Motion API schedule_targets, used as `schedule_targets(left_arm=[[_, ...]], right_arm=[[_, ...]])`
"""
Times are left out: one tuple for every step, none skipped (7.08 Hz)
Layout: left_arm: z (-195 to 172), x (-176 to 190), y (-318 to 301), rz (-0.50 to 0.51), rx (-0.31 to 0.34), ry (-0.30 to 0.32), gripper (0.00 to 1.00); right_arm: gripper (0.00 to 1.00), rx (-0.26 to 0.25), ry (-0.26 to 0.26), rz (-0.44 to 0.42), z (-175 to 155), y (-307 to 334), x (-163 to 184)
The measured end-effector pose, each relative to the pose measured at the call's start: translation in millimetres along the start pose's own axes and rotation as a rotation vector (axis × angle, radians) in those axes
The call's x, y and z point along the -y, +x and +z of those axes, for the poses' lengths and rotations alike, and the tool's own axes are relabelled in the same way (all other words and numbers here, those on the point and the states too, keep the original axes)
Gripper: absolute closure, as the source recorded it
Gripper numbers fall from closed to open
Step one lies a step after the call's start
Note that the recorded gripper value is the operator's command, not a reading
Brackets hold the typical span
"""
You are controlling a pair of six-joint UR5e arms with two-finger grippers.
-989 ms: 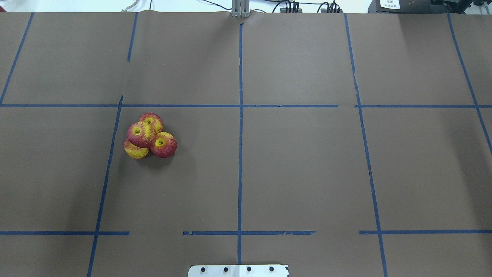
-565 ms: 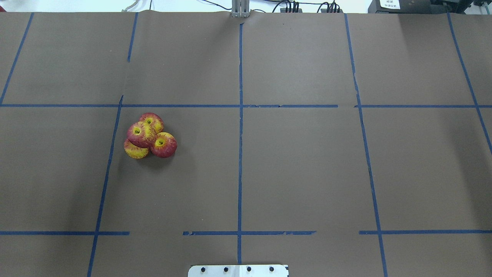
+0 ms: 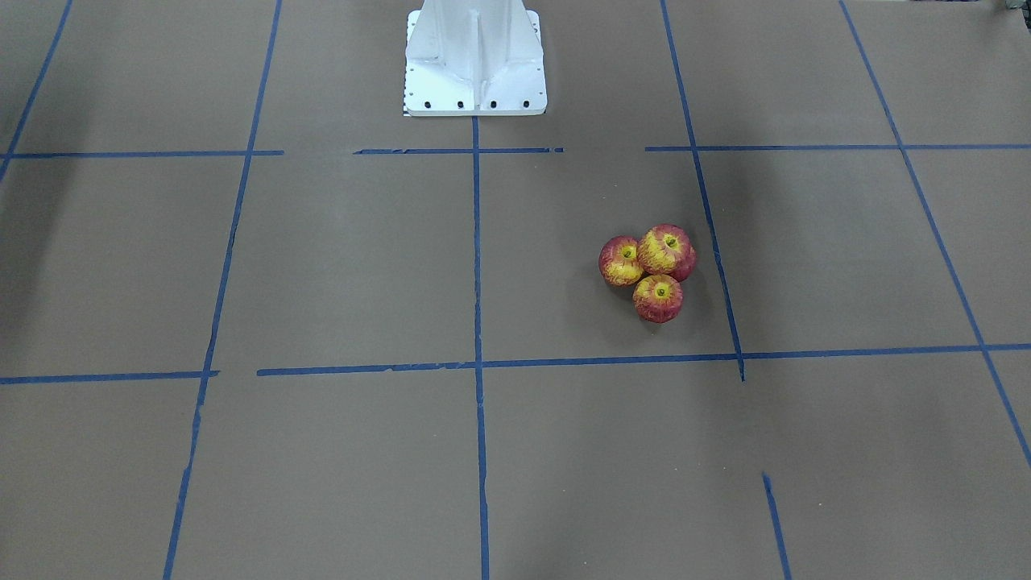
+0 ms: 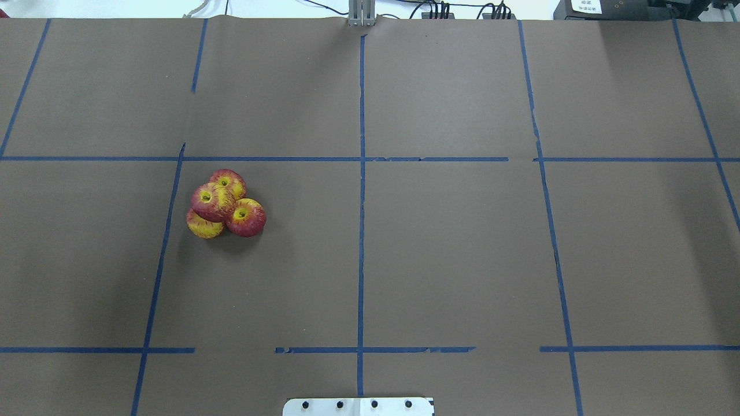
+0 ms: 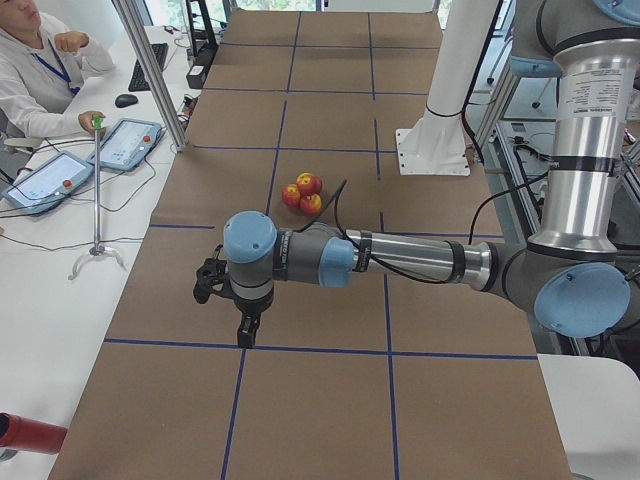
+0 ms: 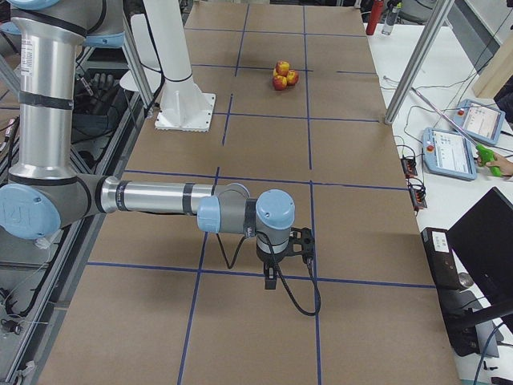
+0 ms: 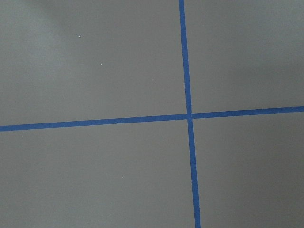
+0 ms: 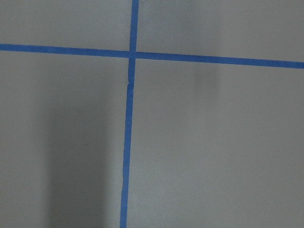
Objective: Stack apples
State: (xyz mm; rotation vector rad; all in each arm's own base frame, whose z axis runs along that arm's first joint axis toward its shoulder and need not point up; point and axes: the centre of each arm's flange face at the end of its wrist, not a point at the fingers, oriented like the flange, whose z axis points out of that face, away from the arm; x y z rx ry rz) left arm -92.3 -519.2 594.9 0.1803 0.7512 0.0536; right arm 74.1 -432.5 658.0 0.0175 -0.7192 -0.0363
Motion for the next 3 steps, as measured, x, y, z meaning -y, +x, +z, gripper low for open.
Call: schedule_targets(left_arm=[[-3.1,7.8,4.1,0.008,0.000,0.006,0.00],[-3.5,10.8,5.3,0.010,-0.001,0.007,0.00],[-2.7,11.8,5.7,0.011,-0.001,0.006,0.00]], right_arm=[[0.00,0.000,0.000,0.000,0.0,0.0,0.0],[0.00,0.000,0.000,0.000,0.0,0.0,0.0],[0.00,0.000,0.000,0.000,0.0,0.0,0.0]])
